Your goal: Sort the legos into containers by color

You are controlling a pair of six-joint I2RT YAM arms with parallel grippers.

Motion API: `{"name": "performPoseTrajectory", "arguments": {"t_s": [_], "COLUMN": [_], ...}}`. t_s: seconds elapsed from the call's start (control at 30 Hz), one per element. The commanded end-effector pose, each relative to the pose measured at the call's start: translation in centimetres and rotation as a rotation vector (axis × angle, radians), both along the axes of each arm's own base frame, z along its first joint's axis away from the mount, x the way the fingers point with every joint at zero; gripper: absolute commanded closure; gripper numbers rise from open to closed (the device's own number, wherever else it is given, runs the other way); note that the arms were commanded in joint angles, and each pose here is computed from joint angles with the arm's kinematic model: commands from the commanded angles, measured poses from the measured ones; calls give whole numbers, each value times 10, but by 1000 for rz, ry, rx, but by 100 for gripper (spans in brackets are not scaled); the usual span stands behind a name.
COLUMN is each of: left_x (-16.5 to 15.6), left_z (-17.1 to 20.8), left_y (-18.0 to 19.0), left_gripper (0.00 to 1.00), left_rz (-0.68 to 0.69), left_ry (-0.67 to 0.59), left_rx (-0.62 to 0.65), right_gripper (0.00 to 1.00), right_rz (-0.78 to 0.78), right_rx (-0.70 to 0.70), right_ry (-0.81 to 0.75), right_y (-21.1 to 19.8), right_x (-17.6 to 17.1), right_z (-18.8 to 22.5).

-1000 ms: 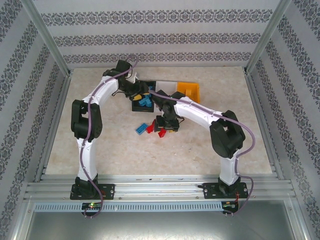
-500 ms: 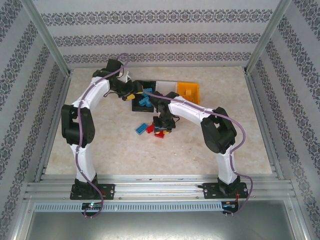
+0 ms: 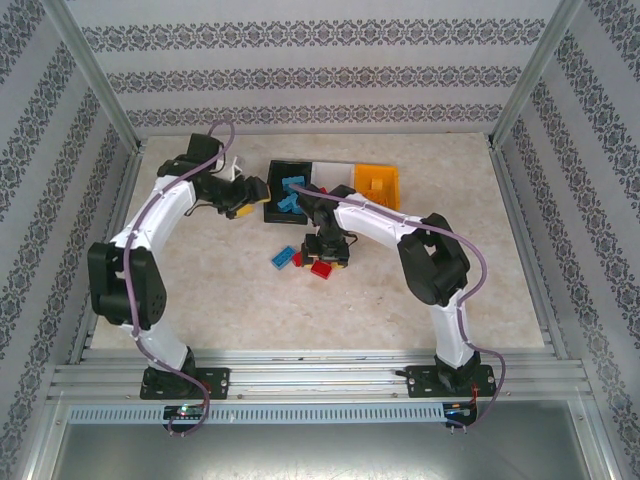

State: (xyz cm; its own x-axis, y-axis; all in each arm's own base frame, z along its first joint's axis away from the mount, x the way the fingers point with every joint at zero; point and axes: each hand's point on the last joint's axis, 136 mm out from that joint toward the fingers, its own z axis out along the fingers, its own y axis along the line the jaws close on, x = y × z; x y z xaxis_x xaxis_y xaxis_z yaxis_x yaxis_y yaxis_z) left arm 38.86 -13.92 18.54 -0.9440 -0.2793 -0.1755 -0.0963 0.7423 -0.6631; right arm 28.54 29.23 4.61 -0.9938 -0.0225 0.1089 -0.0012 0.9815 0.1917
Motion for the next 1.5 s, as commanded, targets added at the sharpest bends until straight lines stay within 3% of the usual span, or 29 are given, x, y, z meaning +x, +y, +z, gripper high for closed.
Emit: {"name": "performPoseTrajectory", "arguments": {"t_s": [0.0, 0.1, 0.4, 0.5, 0.7, 0.97, 1.1, 1.23, 1.3, 1.33, 1.47], "left_x": [-15, -28, -51, -54, -59, -66, -75, -89, -95, -98, -104], "left_z": [6, 2, -2, 0, -3, -9, -16, -34, -43, -48, -59], "left_y": [4, 7, 13, 15, 16, 18, 16, 10, 5, 3, -4], "left_gripper": [37, 36, 35, 35, 35, 34, 34, 29, 20, 2, 0], "left_rz": [-15, -18, -15, -13, -7, -7, -14, -4, 15, 29, 78], "left_ry": [-25, -15, -3, -10, -3, 7, 25, 83, 111, 126, 158], "left_rx": [0, 7, 19, 20, 19, 22, 15, -44, -94, -120, -205], "right_gripper": [32, 28, 28, 34, 57, 58, 58, 57, 57, 57, 57], "right_rz": [-15, -27, -26, -27, -29, -45, -108, -246, -341, -391, -533], "right_rx": [-34, -50, -94, -104, -127, -116, -32, 168, 276, 329, 463], "right_ry": [28, 40, 59, 63, 41, -25, -72, -113, -131, -139, -160], "right_y": [2, 2, 3, 0, -12, -26, -32, -32, -33, -34, -40], "right_x": [-4, -5, -4, -8, -13, -11, 4, 38, 60, 72, 113], "right_z": [-11, -17, -35, -36, -31, 4, 34, 64, 77, 83, 100]}}
